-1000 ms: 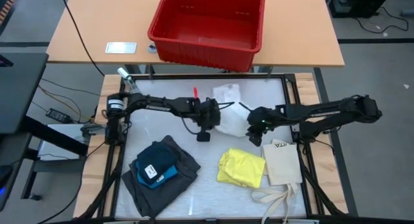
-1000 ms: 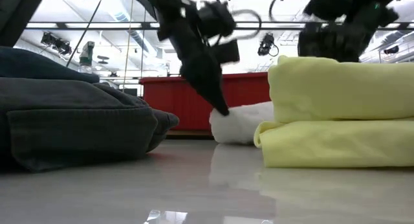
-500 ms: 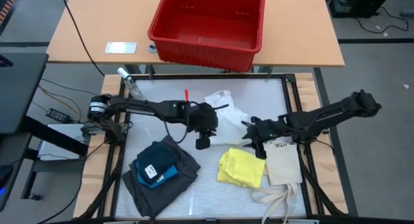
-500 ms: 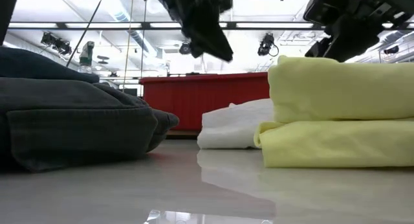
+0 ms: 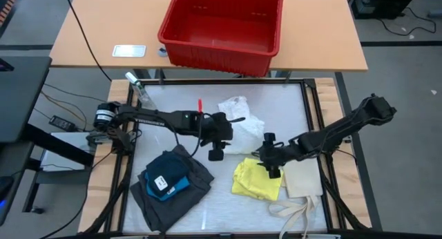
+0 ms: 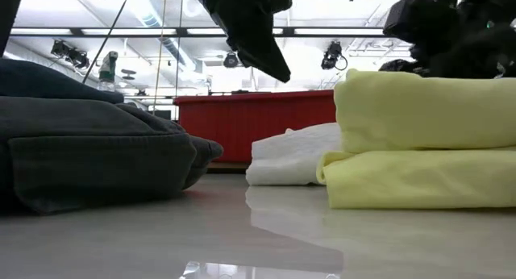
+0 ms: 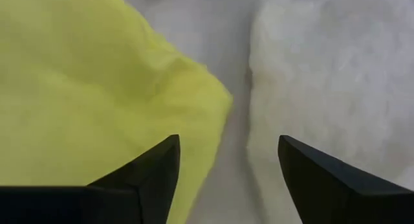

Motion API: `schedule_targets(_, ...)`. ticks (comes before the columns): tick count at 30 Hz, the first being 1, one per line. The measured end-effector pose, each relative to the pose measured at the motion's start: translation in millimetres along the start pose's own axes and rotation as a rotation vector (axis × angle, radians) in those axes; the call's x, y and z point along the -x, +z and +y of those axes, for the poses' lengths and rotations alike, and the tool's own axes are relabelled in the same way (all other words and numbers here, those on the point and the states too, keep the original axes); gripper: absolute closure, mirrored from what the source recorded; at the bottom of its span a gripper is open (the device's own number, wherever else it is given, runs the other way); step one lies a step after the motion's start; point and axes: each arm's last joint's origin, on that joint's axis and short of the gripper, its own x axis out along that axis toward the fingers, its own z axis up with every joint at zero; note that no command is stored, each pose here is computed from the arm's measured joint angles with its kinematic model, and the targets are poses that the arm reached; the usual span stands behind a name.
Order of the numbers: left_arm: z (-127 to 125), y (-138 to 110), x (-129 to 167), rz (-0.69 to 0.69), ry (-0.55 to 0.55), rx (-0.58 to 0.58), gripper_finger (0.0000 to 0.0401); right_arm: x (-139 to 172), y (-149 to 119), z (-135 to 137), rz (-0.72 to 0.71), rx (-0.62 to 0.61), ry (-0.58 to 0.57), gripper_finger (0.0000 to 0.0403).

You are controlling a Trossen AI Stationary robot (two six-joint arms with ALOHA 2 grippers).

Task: Fold laundry
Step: Fold the white blouse

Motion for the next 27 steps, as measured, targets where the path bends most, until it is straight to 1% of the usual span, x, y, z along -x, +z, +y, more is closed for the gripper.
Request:
schedule_targets(3,1.6,-0.7,-3.3,0.009,0.072,-0.008,0.0268,-9.1,0.7,1.3,-0.009,0.108,-0.117,0.0133)
schedule_targets(5,5.0,-1.5,-3.8,0.015,0.082,0.012,0.0268,-16.3,2.2,-2.0,-0.009,0.152,-0.173,0.0134)
schedule_targets(6,7.0,-1.5,-3.8,0.013,0.087,0.028,0.0268,-20.5,3.0,-4.6,-0.008,0.161,-0.18,0.0135)
schedule_targets(8,10.8,-1.9,-3.9,0.013,0.094,0.055,0.0268,-31.9,1.2,-10.5,0.028,0.156,-0.151,0.0138)
schedule_targets(11,14.7,-3.0,-4.0,0.021,0.101,0.063,0.0268,-53.4,-5.9,-19.0,0.105,0.134,-0.105,0.0145)
schedule_targets(13,17.8,-3.4,-4.1,0.022,0.103,0.069,0.0268,-65.5,-10.1,-25.2,0.143,0.122,-0.105,0.015)
schedule_targets(15,20.6,-4.3,-4.1,0.028,0.097,0.076,0.0268,-73.6,-12.3,-33.0,0.167,0.055,-0.12,0.0159)
schedule_targets(18,24.3,-6.1,-2.6,0.043,0.096,0.085,0.0268,-79.9,-13.0,-47.6,0.213,-0.121,-0.118,0.0193)
schedule_targets(20,26.7,-7.5,-1.1,0.056,0.098,0.085,0.0268,-81.6,-13.0,-59.0,0.237,-0.229,-0.101,0.0235)
schedule_targets(22,30.4,-8.8,-0.8,0.066,0.103,0.082,0.0268,-82.0,-13.6,-69.0,0.248,-0.303,-0.062,0.0289)
schedule_targets(24,34.6,-10.3,-0.7,0.077,0.107,0.072,0.0268,-80.9,-13.8,-77.7,0.245,-0.378,-0.003,0.0351)
schedule_targets(25,37.4,-10.8,-0.6,0.078,0.112,0.071,0.0268,-79.4,-14.0,-82.0,0.241,-0.418,0.044,0.0374)
schedule_targets(26,40.1,-11.2,-0.6,0.08,0.116,0.068,0.0268,-77.1,-14.0,-86.2,0.235,-0.461,0.105,0.0384)
schedule_targets(27,42.8,-12.0,-0.4,0.084,0.121,0.063,0.0268,-73.6,-13.6,-89.8,0.232,-0.524,0.183,0.0385)
